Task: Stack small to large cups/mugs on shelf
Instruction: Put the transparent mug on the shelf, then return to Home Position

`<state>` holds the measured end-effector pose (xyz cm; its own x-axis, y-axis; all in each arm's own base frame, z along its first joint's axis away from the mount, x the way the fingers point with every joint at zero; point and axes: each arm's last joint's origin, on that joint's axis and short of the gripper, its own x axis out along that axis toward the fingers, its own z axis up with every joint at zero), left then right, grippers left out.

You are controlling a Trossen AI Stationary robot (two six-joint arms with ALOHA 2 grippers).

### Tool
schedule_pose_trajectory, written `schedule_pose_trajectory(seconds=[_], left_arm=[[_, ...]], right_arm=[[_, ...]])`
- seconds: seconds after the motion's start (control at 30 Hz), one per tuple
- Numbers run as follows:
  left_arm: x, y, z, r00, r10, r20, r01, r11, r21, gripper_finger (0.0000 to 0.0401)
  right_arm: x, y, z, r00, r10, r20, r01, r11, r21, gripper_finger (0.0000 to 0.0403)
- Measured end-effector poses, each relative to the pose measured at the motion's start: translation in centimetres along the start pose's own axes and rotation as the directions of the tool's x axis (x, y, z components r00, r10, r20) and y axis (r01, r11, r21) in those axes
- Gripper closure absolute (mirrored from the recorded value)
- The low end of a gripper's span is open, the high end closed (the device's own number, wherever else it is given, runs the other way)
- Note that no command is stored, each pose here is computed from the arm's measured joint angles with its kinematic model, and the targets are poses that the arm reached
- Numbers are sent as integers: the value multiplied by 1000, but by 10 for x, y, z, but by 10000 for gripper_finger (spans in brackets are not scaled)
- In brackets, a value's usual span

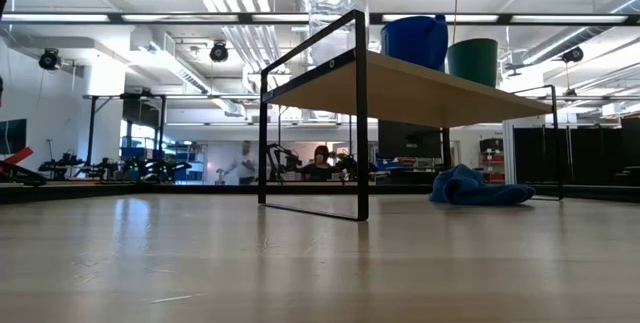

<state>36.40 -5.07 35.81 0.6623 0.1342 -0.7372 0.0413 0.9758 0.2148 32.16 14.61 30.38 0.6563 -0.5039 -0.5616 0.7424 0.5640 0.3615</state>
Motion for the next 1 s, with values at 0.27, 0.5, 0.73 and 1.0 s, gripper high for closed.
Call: schedule_pose_trajectory(seconds=[0.27,0.5,0.73,1.0], left_arm=[[0,-1,0,1000,-24,1,24,1000,1,401],[0,-1,0,1000,-25,2,25,1000,1,399],[1,-1,5,998,-22,51,23,1000,-8,355],[-1,0,5,998,-22,55,22,1000,-10,329]], right_arm=[[1,0,1,1000,-4,3,4,1000,4,369],[1,0,1,1000,-3,1,3,1000,5,369],[1,0,1,1000,-2,-1,2,1000,5,369],[-7,2,0,999,36,-22,-36,999,13,369]])
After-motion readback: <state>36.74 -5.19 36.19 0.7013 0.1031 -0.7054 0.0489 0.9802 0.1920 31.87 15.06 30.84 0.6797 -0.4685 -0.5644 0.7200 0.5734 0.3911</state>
